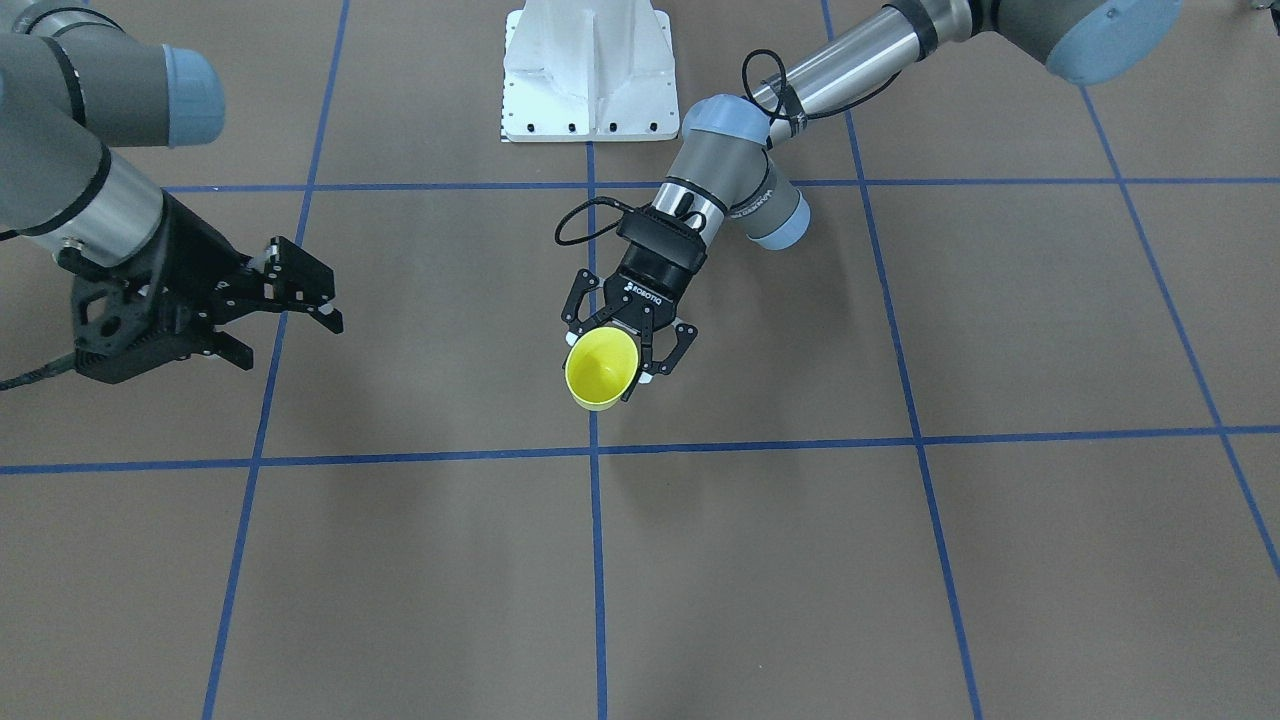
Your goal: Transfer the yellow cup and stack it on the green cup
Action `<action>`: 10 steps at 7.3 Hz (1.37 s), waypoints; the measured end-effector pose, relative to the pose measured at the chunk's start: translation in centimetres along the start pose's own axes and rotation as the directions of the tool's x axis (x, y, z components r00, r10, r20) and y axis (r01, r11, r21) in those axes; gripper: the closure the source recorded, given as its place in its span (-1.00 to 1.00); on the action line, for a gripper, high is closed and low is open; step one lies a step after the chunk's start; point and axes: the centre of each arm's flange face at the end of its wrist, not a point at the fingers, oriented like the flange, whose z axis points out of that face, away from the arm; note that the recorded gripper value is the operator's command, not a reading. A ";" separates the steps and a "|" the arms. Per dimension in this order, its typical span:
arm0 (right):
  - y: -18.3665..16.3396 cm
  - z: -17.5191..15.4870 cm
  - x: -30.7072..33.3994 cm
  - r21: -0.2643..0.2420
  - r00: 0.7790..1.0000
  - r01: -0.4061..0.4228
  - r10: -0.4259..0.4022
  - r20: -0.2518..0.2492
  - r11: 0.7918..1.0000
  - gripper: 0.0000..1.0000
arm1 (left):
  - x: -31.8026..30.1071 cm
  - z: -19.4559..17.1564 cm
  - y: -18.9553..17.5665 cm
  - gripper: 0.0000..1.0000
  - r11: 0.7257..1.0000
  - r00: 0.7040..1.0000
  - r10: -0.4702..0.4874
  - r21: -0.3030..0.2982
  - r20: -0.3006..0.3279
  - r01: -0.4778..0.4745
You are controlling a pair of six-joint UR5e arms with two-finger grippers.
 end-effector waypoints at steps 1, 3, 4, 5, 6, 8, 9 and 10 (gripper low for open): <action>-1.0 0.9 -1.7 0.008 1.000 -0.007 0.007 -0.010 1.000 -0.99 | 0.4 0.0 0.1 -0.21 1.000 1.000 0.010 -0.010 -0.018 -0.010; -2.5 2.6 -4.1 -0.002 1.000 -0.005 0.005 -0.019 1.000 -0.99 | 1.6 -0.1 -0.1 -0.33 0.999 0.995 0.037 -0.036 -0.095 -0.040; -3.0 3.1 -5.3 -0.007 1.000 0.004 -0.004 -0.017 1.000 -1.00 | 2.0 -0.3 -0.3 -0.33 0.998 0.991 0.056 -0.028 -0.125 -0.060; -3.1 3.7 -6.5 -0.015 1.000 0.022 -0.022 -0.012 1.000 -1.00 | 2.2 -0.4 -0.3 -0.33 0.998 0.988 0.064 -0.018 -0.143 -0.067; -2.8 4.2 -7.3 -0.025 0.999 0.045 -0.045 -0.007 0.999 -1.00 | 2.3 -0.5 -0.3 -0.33 0.997 0.986 0.068 -0.014 -0.151 -0.070; -1.7 5.7 -8.3 -0.055 0.996 0.088 -0.088 0.001 0.995 -0.93 | 2.5 -0.6 -0.1 -0.32 0.997 0.985 0.069 -0.014 -0.157 -0.072; -1.1 6.5 -8.6 -0.073 0.995 0.097 -0.097 0.004 0.993 -0.85 | 2.7 -0.6 -0.1 -0.32 0.997 0.985 0.068 -0.013 -0.159 -0.071; -0.5 7.2 -8.7 -0.092 0.995 0.099 -0.099 0.004 0.991 -0.79 | 2.9 -0.6 -0.1 -0.32 0.997 0.985 0.067 -0.013 -0.161 -0.070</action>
